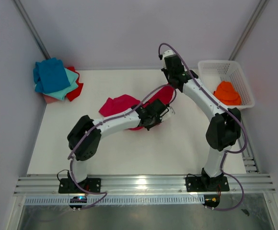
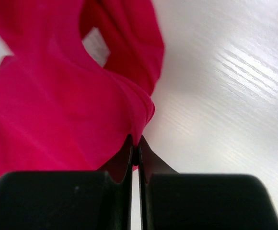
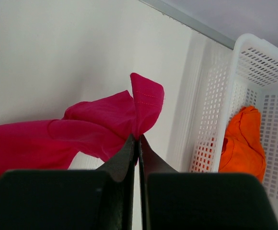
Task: Fold and stack the t-shirts
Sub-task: Flatten the tshirt out
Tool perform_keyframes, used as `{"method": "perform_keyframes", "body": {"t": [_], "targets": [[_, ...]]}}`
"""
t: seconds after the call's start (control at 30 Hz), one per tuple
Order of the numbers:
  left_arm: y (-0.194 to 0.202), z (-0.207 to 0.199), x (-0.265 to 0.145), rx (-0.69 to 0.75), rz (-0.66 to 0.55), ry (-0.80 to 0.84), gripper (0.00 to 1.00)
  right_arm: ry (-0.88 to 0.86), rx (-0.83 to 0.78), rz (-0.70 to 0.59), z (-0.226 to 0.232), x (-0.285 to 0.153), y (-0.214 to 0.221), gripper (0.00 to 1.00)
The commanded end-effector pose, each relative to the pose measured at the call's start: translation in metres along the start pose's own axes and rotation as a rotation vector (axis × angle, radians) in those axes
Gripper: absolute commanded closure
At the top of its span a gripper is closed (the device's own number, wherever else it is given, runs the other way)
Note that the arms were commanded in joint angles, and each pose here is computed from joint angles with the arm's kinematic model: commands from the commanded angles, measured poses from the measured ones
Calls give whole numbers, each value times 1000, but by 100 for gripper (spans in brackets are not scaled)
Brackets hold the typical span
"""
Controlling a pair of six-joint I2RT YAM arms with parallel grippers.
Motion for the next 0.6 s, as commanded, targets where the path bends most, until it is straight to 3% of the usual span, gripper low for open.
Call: {"method": "perform_keyframes", "body": {"t": [0.0,0.13,0.3,0.43,0.47,0.53,0.57], "targets": [[-33,54,-77,-75,-193,-129,100,12,57,-68,-8,-15,-13,97],[-32,93,-133,-92,-237,-250,100,-5,59,-43,-3,-9,-6,97],[-35,137,-224,-160,-408,-374,100,-17,65,-31,-1,-7,-2,97],[-30,148,-256,-162,-445,-452,100,-49,71,-31,2,-9,-3,97],[-29,148,-260,-165,-450,-462,100,-58,70,-31,2,-11,-3,95],[-26,149,-268,-169,-462,-469,100,-86,70,-35,4,-12,-4,79],[-25,148,-269,-171,-466,-469,100,-96,72,-46,4,-15,-6,76]]}}
Point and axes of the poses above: each gripper's point midway between its finger pads, its own x axis out along the fingers, its own z axis along the line the jaws close on, y = z × x, the point moved 8 cm from there along -x, back along the fingers, and after that the axes turned 5 degrees about x, right-handed, at the moved point
